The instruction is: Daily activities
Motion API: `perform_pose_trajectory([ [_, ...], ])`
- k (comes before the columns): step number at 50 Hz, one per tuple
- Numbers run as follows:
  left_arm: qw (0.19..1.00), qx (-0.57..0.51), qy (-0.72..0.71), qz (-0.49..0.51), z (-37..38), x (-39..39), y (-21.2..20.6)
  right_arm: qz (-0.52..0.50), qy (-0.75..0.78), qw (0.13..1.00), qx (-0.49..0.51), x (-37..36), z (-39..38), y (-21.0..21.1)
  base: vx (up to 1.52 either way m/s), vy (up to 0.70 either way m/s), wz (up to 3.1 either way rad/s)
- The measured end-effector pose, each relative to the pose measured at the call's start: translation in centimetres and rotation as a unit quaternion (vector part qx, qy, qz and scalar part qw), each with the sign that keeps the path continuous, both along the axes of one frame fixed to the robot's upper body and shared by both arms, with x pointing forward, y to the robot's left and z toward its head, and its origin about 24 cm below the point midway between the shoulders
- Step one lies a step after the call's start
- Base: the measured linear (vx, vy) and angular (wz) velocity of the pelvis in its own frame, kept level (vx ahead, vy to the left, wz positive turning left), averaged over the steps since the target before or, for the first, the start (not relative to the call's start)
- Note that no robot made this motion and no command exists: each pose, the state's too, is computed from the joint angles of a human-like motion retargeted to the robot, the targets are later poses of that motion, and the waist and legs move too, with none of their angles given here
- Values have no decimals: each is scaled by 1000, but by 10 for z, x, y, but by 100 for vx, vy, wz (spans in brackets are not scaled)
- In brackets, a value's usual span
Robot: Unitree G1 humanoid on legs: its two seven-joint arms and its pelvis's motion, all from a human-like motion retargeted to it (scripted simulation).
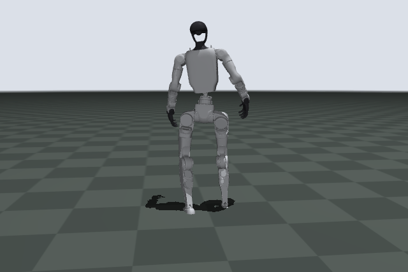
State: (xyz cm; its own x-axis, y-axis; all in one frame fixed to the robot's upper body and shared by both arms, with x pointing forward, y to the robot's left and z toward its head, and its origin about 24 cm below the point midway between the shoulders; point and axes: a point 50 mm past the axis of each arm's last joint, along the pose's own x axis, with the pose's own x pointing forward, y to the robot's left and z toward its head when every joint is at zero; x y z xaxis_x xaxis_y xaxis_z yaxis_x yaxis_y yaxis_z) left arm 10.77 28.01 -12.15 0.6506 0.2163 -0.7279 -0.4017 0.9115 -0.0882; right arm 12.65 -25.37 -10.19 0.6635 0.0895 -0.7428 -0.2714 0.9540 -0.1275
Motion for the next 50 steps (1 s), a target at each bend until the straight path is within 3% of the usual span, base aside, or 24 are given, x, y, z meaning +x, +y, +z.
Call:
perform_pose_trajectory([
  [7,975,-21,-208,77,53,55,5,-49,-127,989,58,41,37,4,0,0,-3],
  [13,922,-37,-380,68,115,87,0,-77,-283,946,138,75,97,7,0,0,0],
  [19,832,-64,-551,-1,191,106,-22,-53,-472,841,261,91,186,23,1,0,-1],
  [26,681,-106,-706,-162,276,108,-73,95,-589,687,415,76,271,67,0,0,0],
  [36,524,-168,-756,-355,331,94,-141,280,-537,588,536,50,302,120,0,0,0],
  [50,533,-167,-749,-356,331,95,-147,303,-510,576,563,46,302,134,0,0,0],
])
